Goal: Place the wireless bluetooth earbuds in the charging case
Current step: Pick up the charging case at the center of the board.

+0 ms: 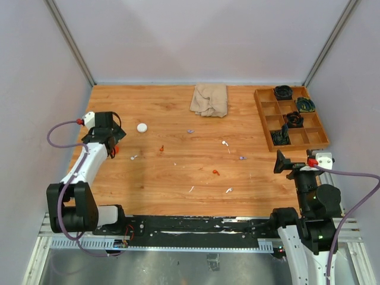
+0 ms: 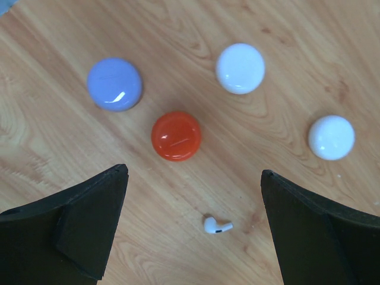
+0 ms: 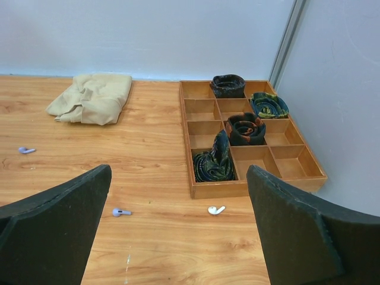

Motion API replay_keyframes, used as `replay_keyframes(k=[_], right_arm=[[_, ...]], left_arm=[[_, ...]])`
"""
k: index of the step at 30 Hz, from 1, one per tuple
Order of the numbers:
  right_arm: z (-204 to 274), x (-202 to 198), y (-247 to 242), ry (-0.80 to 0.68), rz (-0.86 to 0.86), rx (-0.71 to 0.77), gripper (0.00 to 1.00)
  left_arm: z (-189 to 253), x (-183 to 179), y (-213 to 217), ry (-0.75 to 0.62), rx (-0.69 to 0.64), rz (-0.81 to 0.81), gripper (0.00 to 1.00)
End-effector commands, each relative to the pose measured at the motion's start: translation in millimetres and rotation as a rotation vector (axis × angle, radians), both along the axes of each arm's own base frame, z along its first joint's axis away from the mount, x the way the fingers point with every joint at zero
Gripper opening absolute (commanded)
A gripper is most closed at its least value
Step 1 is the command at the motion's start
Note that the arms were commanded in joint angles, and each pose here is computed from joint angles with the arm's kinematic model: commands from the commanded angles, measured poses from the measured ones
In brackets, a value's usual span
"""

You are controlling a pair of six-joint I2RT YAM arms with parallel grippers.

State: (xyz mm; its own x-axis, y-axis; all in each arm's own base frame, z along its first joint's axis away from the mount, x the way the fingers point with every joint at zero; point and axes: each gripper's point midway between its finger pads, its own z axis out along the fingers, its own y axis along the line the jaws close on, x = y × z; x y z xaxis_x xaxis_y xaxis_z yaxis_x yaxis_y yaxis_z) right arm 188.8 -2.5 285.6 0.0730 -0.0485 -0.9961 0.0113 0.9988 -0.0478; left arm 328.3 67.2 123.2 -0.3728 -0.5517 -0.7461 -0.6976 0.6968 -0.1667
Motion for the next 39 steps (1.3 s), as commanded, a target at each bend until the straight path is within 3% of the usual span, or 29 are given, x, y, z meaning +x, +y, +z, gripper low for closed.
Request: replay_keyframes(k=[1, 15, 30, 39], right_arm=[[7.5, -1.5, 6.1, -0.044, 0.032, 0.018, 0.99], [9.7, -3.0, 5.8, -0.061, 0.031, 0.020, 0.99], [9.8, -2.2, 6.0, -0.061, 0.032, 0.017, 0.98], [10.0, -0.1, 12.4, -0.058, 0.065, 0.024, 0.98]], left_arm=[[-22.6, -2.3, 15.8, 0.048, -0.058, 0.109, 0.99], [-80.1, 16.3, 26.9, 0.183, -0.131, 0.150, 0.93], [-107.1, 24.8, 28.5, 0.260, -0.141, 0.132, 0.72], [-98.0, 24.3, 15.3, 0.232, -0.190, 0.077, 0.52]])
